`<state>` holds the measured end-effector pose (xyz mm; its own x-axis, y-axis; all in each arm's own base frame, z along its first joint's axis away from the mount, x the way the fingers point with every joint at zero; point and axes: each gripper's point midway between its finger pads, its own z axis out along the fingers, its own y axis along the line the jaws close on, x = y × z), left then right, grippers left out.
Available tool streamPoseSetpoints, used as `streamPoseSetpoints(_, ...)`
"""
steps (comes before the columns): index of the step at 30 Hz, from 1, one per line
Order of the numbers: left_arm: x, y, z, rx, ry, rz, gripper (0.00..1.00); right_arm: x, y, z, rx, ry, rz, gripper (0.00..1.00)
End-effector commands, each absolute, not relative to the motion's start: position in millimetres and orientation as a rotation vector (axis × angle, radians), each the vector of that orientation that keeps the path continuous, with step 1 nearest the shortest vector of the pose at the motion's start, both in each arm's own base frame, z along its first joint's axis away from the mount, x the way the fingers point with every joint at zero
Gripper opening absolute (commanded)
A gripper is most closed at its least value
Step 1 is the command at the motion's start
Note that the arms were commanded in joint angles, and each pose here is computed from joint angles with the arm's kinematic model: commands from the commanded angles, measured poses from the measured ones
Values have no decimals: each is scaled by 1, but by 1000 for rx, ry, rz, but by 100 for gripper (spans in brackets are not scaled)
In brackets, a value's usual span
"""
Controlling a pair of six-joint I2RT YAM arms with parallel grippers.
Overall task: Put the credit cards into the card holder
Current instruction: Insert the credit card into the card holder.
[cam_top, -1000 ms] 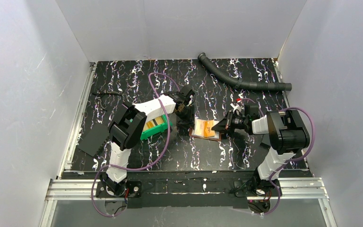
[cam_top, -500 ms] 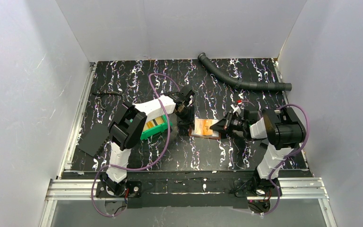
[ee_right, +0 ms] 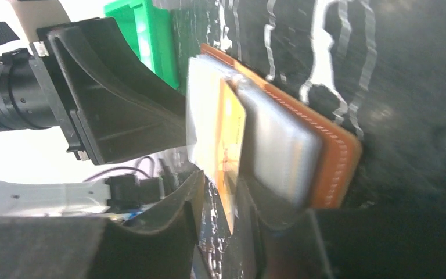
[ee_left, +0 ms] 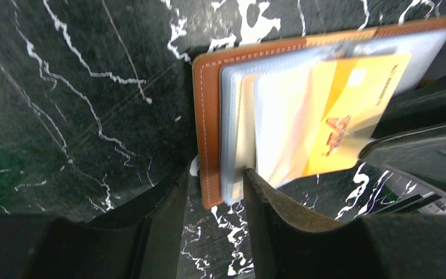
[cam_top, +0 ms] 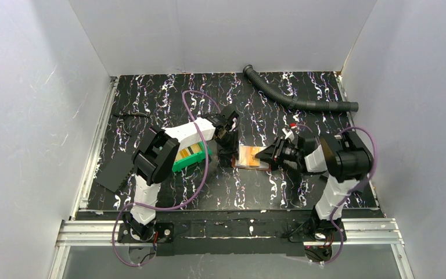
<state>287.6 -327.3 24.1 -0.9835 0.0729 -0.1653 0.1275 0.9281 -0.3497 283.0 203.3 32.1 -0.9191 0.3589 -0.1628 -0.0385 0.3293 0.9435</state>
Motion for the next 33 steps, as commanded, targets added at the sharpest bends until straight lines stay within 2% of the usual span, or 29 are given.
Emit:
streamPoseSetpoints(1, 274, -307, 33, 171, 2959, -475, 39, 275, 176, -2, 151, 2538, 1191, 42)
streamPoseSetpoints(4, 277, -305, 37, 165, 2951, -482, 40, 277, 166, -2, 92, 2598, 1074, 49)
streamPoseSetpoints(8, 281, -306, 42, 156, 2941, -499, 42, 276, 157, 2, 57, 2638, 981, 52)
streamPoseSetpoints(22, 291, -343, 51, 131, 2910, -721, 42, 302, 137, 43, -109, 2621, 703, 56)
streamPoseSetpoints(29, 287, -363, 54, 112, 2910, -861, 42, 309, 139, 48, -147, 2610, 608, 61)
streamPoseSetpoints(33, 286, -372, 51, 100, 2906, -888, 37, 313, 140, 56, -202, 2591, 522, 65)
